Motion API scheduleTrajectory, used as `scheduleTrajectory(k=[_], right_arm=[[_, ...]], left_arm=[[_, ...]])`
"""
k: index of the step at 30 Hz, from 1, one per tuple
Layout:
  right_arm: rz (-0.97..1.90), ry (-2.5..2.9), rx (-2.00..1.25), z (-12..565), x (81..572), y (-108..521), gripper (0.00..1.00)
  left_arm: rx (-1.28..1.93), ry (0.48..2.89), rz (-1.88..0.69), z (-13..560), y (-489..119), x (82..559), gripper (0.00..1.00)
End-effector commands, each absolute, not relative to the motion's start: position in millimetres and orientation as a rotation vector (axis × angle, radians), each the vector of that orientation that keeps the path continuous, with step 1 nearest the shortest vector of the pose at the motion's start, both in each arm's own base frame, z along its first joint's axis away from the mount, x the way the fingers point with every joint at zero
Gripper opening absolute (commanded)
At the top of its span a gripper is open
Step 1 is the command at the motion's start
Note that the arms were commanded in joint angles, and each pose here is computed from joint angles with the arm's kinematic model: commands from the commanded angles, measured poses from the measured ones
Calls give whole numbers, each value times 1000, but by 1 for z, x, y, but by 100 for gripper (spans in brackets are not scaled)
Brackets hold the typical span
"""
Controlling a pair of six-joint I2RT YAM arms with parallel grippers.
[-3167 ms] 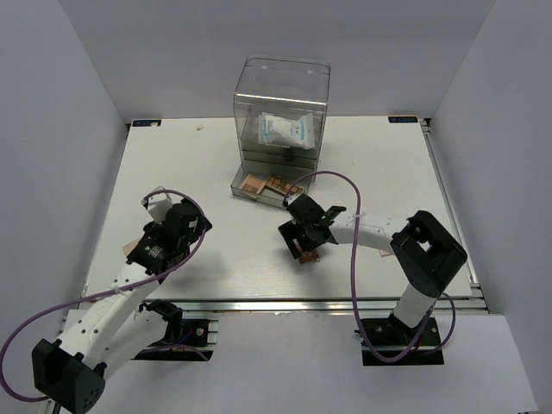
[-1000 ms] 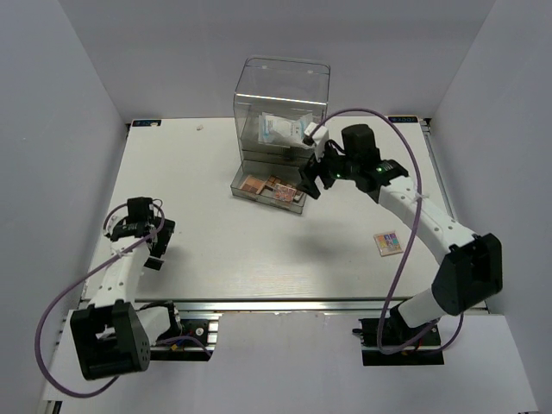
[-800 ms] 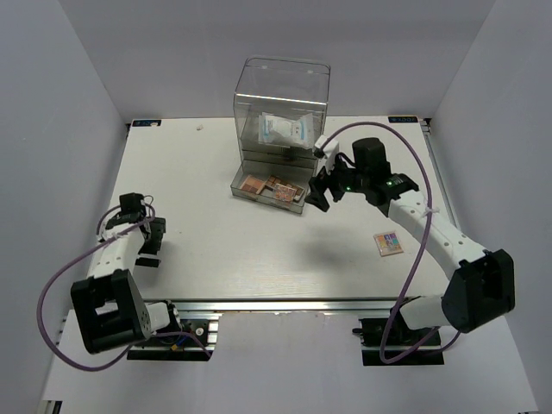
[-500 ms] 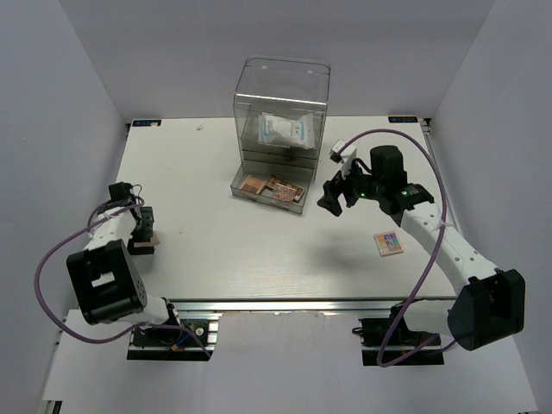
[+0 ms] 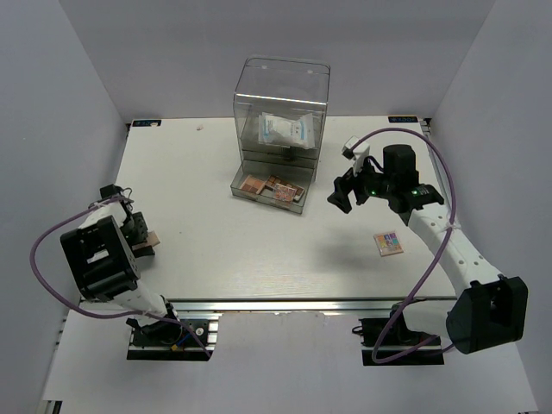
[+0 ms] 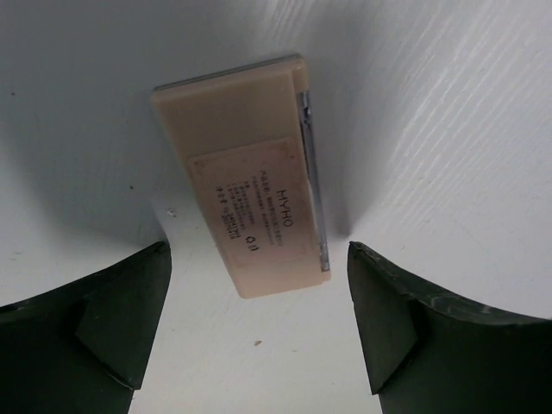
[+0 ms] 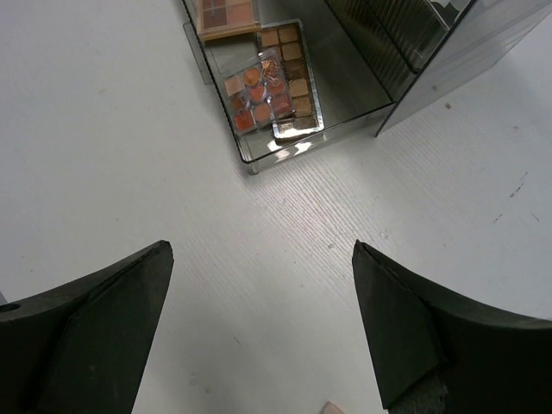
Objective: Organize the makeup
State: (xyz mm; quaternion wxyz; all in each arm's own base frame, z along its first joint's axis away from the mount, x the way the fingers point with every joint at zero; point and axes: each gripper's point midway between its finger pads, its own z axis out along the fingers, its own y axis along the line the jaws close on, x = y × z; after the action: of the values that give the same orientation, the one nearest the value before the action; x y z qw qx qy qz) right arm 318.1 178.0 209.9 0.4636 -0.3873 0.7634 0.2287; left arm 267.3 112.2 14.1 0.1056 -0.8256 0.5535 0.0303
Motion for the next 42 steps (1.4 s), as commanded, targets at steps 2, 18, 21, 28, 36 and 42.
scheduleTrajectory(k=[2,18,21,28,36,42], right_arm=[[553,1833,-956,227,314,175,89],[542,1821,-949,238,312,168,89],[545,1822,-947,237,309,168,89],[550,1819,-927,237,305,166,89],[521,1834,-921,229,298,156,89],[500,1843,-889,227,295,145,89]], left_arm=[[-2511,1545,130,-7,127,271,92],[-2677,1618,182,-47,117,247,44],[-2614,1645,84,-44,117,259,31],[-2225,1874,-243,-4,92,293,18],[-1749,2107,-523,53,10,336,12],[-1427,2206,-668,104,-75,360,11]])
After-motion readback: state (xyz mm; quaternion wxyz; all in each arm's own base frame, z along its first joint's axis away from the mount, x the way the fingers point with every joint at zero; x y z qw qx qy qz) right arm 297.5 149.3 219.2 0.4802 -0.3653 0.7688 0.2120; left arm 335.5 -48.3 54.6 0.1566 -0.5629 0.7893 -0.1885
